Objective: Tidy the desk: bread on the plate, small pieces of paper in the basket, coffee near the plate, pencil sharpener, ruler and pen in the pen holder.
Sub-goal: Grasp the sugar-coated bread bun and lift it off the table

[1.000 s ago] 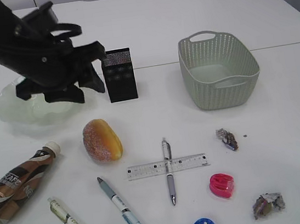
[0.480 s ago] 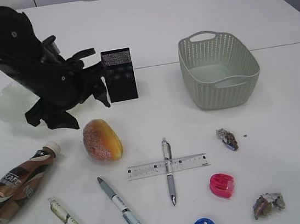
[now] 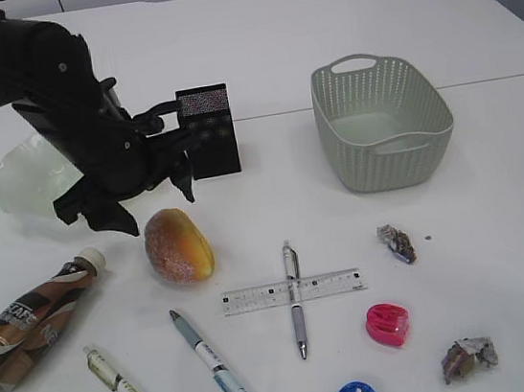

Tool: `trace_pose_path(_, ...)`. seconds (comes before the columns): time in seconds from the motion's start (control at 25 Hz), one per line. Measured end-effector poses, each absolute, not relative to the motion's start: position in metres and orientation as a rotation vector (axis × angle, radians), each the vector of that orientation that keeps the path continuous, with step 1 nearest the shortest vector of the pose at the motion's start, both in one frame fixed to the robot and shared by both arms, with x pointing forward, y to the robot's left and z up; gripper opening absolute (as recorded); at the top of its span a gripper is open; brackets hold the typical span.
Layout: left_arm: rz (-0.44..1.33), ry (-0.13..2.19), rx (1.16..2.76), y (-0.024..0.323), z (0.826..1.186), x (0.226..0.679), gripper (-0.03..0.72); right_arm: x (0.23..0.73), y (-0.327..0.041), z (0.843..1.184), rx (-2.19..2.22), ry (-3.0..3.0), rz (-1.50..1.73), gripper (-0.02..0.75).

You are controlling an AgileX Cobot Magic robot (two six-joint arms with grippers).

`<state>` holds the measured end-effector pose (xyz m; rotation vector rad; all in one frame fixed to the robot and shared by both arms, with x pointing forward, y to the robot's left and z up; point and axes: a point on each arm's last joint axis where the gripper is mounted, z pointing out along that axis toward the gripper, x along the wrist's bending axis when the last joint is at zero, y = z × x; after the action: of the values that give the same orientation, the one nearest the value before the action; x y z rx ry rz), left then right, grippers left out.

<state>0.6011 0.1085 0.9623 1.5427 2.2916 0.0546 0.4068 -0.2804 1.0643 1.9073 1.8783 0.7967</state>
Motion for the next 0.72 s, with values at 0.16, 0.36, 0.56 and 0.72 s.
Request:
trace_pose_path(0.16,0.047,2.334,1.563,0.109,0.951,0.601,0.577,0.407,-0.28,1.064,1.908,1.879,0.796,0.386)
trace_pose_path(0.36,0.041,2.37,1.576,0.108,0.937,0.602,0.575,0.407,-0.28,1.064,1.908,1.88,0.793,0.386)
trace_pose_path(0.56,0.02,2.394,1.569,0.105,0.921,0.606,0.575,0.407,-0.28,1.064,1.908,1.88,0.793,0.386)
trace_pose_path(0.72,0.015,2.383,1.584,0.098,0.915,0.605,0.552,0.407,-0.28,1.064,1.908,1.88,0.793,0.386)
